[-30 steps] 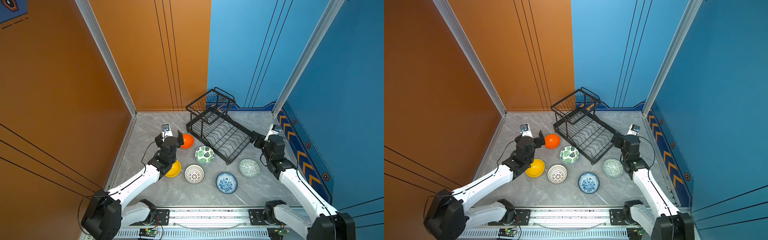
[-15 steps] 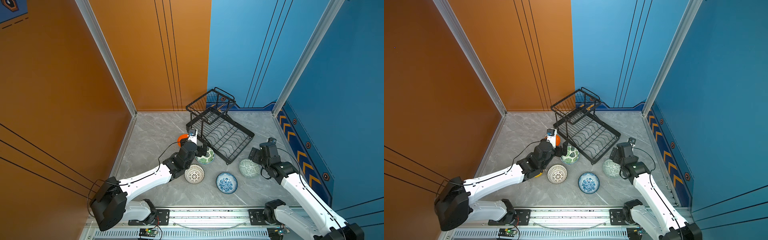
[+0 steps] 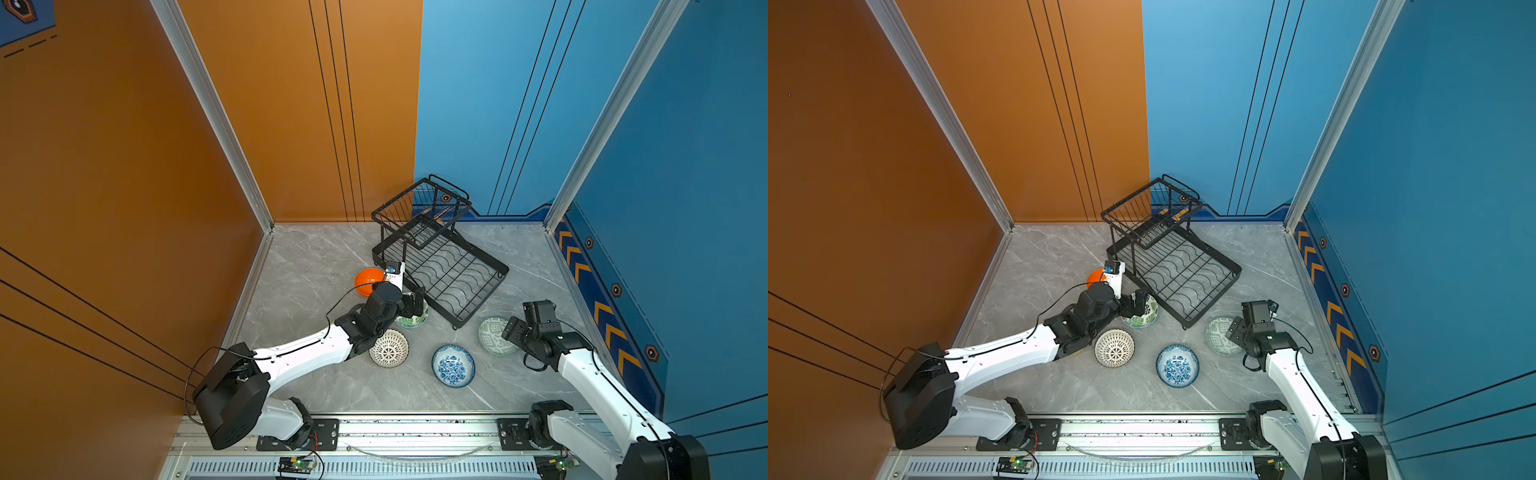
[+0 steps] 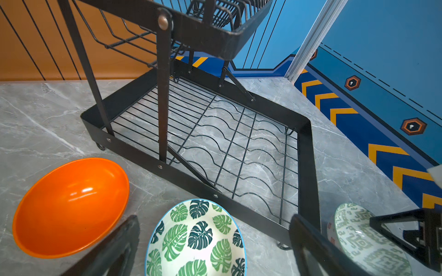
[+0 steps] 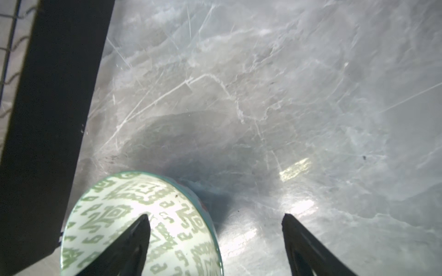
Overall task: Load bowls into a dish rack
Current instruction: Pick up the bowl from the middle-right of the table.
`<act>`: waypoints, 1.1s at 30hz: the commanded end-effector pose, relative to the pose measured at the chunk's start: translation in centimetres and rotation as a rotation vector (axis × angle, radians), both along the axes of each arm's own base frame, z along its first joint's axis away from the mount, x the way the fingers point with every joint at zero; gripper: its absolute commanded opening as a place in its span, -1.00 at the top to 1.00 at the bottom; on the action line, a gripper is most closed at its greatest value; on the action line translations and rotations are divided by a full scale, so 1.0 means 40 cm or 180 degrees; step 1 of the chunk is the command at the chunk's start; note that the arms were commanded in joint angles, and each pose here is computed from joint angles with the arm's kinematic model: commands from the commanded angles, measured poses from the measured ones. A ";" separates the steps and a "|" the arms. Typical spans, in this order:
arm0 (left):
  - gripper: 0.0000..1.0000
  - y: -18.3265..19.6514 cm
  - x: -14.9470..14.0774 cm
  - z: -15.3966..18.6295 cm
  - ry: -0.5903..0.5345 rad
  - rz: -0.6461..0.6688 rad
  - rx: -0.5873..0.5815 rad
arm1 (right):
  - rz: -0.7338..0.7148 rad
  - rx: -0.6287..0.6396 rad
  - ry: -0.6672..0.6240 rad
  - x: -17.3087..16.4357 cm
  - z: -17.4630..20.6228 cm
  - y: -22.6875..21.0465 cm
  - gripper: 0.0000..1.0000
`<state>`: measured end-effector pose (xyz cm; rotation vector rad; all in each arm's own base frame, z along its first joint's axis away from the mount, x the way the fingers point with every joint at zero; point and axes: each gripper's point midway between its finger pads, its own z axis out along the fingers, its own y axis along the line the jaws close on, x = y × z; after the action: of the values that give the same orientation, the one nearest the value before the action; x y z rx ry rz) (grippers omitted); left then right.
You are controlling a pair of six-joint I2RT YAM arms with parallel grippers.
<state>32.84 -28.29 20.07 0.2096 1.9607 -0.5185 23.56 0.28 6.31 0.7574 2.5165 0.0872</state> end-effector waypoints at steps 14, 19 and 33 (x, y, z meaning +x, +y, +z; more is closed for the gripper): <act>-0.96 -0.057 -0.017 0.027 0.0005 -0.0208 -0.0174 | 0.0092 0.0253 -0.0102 0.011 -0.027 0.042 -0.13; -0.96 -0.064 -0.021 0.028 0.0018 -0.0238 -0.0192 | 0.0074 0.0196 -0.0144 0.004 -0.025 0.034 0.06; -0.96 -0.065 -0.023 0.027 0.0032 -0.0255 -0.0209 | 0.0096 0.0128 -0.0167 0.005 -0.022 0.030 0.53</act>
<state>32.05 -29.89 20.05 0.2451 1.9682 -0.5849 24.00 1.82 5.58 0.7323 2.4929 0.2036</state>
